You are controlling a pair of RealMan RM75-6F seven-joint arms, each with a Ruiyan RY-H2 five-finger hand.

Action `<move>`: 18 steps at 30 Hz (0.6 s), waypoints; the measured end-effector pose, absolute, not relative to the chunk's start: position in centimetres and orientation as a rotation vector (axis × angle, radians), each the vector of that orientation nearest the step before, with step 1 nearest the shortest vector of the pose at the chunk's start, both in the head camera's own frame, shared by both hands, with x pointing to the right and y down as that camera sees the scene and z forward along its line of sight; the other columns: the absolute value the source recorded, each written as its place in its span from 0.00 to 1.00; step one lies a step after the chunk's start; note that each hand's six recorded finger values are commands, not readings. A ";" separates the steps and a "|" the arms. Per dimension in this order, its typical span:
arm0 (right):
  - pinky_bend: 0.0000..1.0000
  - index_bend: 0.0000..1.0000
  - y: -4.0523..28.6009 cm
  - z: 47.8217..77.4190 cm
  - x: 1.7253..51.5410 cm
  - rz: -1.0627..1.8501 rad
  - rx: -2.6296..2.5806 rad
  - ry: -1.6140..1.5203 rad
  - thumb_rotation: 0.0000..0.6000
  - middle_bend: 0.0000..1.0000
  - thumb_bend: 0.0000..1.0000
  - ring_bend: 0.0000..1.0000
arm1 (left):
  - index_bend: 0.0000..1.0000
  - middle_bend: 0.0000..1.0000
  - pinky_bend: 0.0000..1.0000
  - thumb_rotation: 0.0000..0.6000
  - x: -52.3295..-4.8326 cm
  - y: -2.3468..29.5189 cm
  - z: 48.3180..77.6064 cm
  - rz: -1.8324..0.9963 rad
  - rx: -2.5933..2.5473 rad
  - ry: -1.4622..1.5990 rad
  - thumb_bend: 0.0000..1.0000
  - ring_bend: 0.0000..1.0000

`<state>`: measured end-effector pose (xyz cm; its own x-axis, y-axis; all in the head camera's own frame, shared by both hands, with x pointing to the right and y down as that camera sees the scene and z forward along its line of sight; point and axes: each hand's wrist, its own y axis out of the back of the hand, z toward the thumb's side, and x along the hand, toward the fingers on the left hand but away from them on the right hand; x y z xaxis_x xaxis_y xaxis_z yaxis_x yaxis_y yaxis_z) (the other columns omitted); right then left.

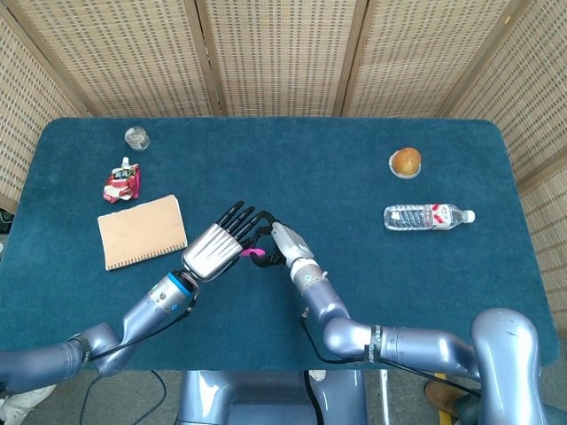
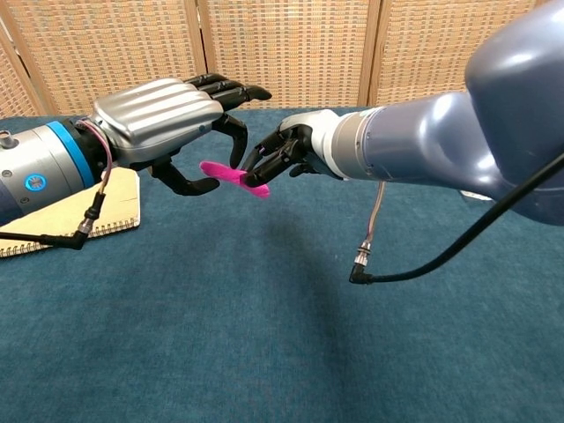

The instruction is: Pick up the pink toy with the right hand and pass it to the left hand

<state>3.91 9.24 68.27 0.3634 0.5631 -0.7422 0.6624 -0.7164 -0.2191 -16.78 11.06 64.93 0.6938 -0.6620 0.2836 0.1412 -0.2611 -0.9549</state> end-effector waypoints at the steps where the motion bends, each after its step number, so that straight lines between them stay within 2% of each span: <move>1: 0.00 0.66 9.2 68.3 3.9 -1.285 2.494 1.128 1.00 0.11 0.58 0.00 | 0.51 0.00 0.00 1.00 -16.7 11.0 64.9 -0.807 -1.668 0.428 0.37 0.00; 18: 0.00 0.66 9.3 68.4 4.1 -1.281 2.491 1.121 1.00 0.12 0.58 0.00 | 0.51 0.00 0.00 1.00 -16.3 10.8 65.2 -0.815 -1.653 0.430 0.37 0.00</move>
<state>4.13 9.31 68.37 0.3657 0.5582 -0.7447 0.6638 -0.7173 -0.2116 -16.27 10.82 65.24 0.6881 -0.6698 0.2791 0.1472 -0.2477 -0.9576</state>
